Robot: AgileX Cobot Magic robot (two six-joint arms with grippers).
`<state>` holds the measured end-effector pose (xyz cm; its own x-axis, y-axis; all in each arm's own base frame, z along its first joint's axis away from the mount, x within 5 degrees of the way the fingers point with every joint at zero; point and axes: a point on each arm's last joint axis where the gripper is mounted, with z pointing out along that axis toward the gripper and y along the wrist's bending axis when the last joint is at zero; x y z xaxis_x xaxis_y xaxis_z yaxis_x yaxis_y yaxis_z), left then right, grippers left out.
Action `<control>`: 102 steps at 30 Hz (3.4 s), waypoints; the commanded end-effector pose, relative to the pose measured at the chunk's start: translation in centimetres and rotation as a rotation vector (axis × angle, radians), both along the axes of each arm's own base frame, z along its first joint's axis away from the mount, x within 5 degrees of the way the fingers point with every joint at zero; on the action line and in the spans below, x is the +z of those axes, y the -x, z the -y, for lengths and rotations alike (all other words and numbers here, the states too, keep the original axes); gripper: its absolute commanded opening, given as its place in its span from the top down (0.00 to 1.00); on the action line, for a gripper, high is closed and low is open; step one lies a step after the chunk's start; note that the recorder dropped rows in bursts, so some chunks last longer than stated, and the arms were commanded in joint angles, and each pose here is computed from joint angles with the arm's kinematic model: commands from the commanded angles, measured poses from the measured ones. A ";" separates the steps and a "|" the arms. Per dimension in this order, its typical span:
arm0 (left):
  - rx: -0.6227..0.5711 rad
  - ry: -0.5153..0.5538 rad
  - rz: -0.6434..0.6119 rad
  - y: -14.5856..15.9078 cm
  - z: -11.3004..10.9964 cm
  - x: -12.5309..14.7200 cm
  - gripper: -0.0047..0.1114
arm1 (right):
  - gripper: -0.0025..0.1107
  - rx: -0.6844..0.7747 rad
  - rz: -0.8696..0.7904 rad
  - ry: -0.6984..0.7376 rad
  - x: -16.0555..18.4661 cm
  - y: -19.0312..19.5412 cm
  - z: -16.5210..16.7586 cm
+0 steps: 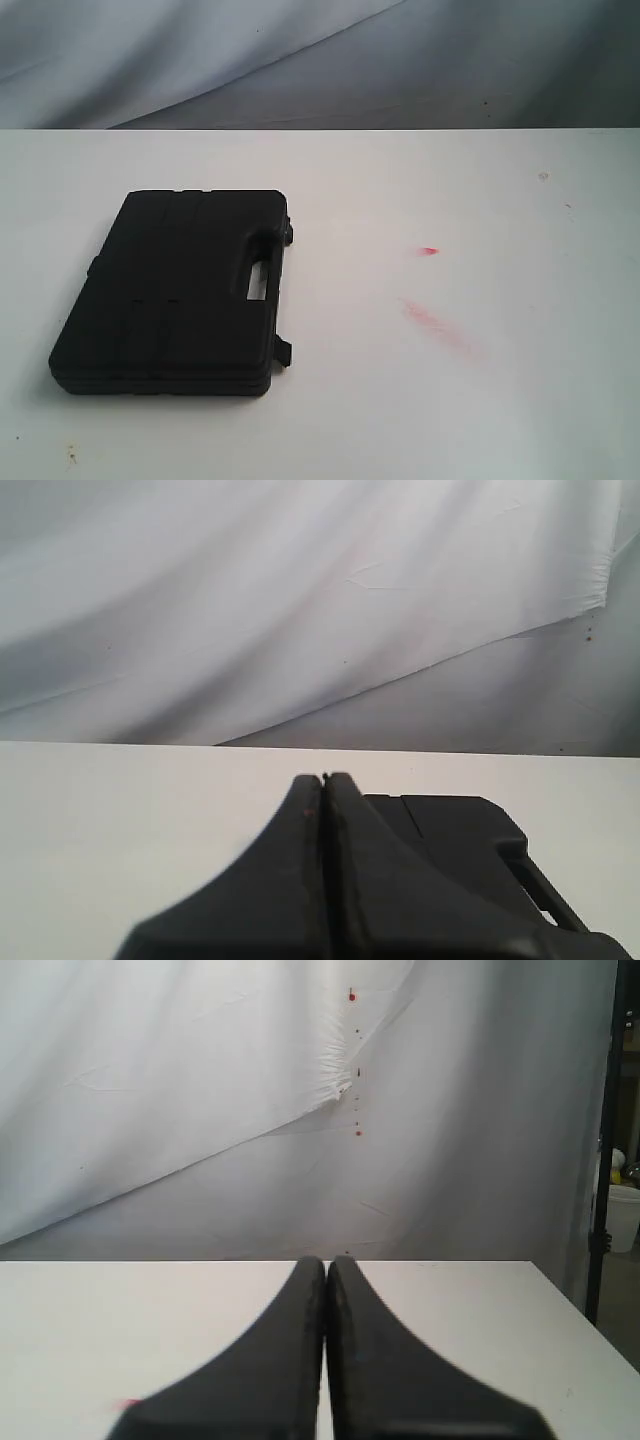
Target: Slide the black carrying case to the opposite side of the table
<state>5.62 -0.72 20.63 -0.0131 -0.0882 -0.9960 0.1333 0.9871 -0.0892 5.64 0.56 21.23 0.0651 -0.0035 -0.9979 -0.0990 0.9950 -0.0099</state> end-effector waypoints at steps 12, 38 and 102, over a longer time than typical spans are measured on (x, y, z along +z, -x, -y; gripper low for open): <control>-0.013 0.037 0.038 0.0 0.1 0.3 0.96 | 0.98 -0.009 0.003 0.001 -0.1 0.0 0.1; 0.037 0.017 -0.323 -4.2 0.4 13.2 0.96 | 0.98 -0.009 0.003 0.001 -0.1 0.0 0.1; -0.275 -0.060 -1.212 -25.0 20.6 3.3 0.96 | 0.98 -0.009 0.003 0.001 -0.1 0.0 0.1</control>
